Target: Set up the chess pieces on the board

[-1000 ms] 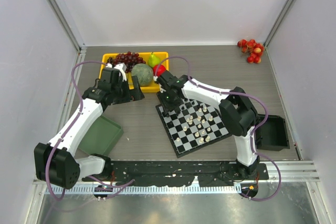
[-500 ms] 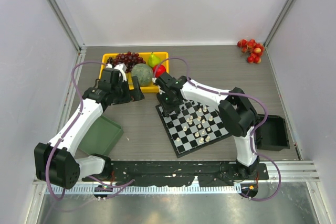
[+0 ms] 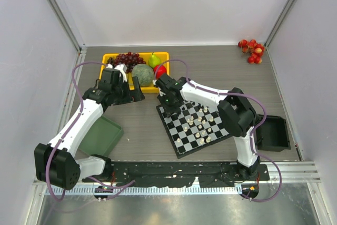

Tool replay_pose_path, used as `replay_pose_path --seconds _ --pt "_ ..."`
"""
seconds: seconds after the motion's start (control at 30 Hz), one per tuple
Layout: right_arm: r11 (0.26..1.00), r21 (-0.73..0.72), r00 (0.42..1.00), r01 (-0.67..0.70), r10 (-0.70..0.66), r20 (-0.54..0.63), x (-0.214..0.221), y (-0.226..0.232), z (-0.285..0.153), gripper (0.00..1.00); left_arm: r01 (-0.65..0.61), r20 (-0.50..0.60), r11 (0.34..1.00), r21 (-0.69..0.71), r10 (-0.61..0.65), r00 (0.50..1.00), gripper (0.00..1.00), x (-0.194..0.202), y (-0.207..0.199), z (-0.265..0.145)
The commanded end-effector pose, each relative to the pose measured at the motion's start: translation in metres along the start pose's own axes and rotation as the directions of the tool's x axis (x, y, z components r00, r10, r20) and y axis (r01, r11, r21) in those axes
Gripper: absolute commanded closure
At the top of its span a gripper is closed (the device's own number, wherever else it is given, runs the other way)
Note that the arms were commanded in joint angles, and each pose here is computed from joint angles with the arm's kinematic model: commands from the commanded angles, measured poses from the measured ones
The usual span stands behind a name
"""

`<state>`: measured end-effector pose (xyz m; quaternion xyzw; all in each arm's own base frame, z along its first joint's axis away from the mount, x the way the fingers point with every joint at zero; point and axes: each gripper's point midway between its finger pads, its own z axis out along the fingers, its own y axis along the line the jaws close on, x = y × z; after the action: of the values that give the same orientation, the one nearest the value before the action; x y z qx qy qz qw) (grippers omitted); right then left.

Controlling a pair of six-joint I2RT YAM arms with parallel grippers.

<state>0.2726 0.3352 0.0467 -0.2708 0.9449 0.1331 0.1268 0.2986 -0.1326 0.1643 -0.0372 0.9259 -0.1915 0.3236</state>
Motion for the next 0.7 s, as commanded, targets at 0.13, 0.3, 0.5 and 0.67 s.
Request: replay_pose_path --seconds 0.13,0.3,0.5,0.67 --pt "1.0 -0.007 0.996 0.025 -0.024 0.081 -0.025 0.009 -0.017 0.84 -0.004 0.031 1.0 0.019 0.004 1.0 0.01 -0.009 -0.006 -0.002" --pt "1.0 -0.011 0.988 0.01 -0.008 0.151 -0.048 0.013 -0.025 0.84 -0.006 0.032 1.0 0.021 0.005 0.999 0.01 -0.01 -0.007 -0.003" --pt "1.0 0.006 0.988 -0.002 0.001 0.157 -0.059 0.012 -0.009 0.83 -0.009 0.034 1.0 0.02 0.009 0.999 0.01 -0.01 -0.007 -0.005" --pt "1.0 0.027 0.99 -0.009 0.005 0.14 -0.058 0.006 0.001 0.83 -0.011 0.037 1.0 0.013 0.01 0.999 0.01 -0.01 -0.006 -0.006"
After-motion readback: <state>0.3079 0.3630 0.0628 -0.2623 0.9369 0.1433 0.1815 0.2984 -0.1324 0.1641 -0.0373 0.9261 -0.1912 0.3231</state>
